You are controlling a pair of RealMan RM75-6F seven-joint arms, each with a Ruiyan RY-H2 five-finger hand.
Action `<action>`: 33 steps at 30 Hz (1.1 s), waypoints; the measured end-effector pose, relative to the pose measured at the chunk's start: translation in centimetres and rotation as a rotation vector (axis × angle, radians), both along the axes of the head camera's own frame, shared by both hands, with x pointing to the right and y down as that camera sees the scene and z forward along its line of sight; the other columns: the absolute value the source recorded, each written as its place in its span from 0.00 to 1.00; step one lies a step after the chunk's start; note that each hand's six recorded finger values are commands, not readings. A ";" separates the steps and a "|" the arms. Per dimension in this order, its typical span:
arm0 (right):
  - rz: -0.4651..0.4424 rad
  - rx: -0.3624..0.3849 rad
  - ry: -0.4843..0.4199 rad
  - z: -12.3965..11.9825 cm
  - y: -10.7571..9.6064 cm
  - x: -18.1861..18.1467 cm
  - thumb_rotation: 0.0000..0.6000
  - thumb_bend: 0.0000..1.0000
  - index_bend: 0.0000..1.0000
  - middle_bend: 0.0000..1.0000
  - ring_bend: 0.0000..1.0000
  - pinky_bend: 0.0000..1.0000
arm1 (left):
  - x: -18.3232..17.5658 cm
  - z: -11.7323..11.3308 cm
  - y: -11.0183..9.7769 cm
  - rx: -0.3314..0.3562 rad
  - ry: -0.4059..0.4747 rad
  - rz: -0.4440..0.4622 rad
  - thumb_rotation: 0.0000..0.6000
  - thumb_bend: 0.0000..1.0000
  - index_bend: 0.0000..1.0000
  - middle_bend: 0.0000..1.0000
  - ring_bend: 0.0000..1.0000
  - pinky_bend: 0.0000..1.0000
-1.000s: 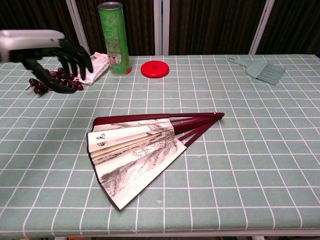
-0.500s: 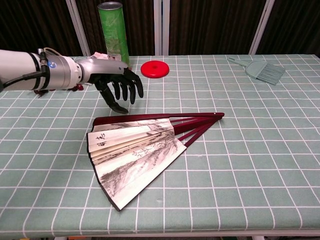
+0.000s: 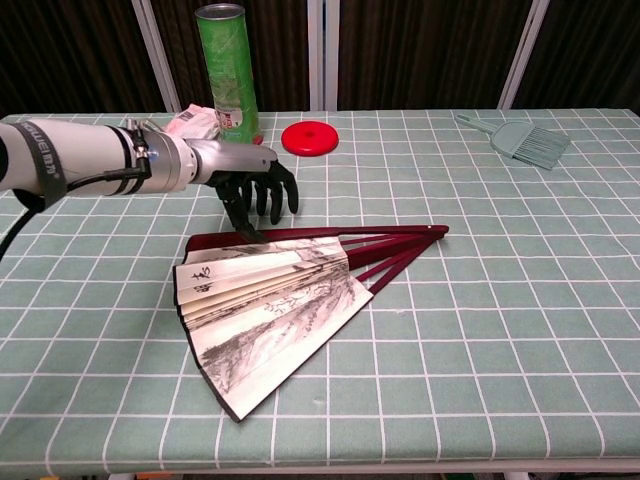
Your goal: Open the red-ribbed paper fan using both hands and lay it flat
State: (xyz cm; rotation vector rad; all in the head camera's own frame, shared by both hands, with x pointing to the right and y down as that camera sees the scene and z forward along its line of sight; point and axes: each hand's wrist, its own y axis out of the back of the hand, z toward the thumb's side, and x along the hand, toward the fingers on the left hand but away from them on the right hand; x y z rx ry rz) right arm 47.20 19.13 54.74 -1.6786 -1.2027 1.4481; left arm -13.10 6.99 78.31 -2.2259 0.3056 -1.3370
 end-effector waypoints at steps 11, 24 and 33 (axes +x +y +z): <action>0.011 0.007 -0.002 0.2 0.0 0.7 1.00 0.23 0.00 0.01 0.00 0.00 | 1.4 -0.2 0.8 0.015 0.001 0.006 1.00 0.24 0.32 0.45 0.44 0.41; 0.029 0.012 -0.003 0.2 0.2 1.1 1.00 0.23 0.00 0.01 0.00 0.00 | 2.9 -0.3 1.6 0.030 -0.016 0.057 1.00 0.25 0.42 0.53 0.50 0.46; 0.034 0.028 -0.005 -0.1 0.1 1.2 1.00 0.23 0.00 0.01 0.00 0.00 | 3.3 -0.6 1.5 0.065 -0.010 0.061 1.00 0.30 0.56 0.67 0.66 0.66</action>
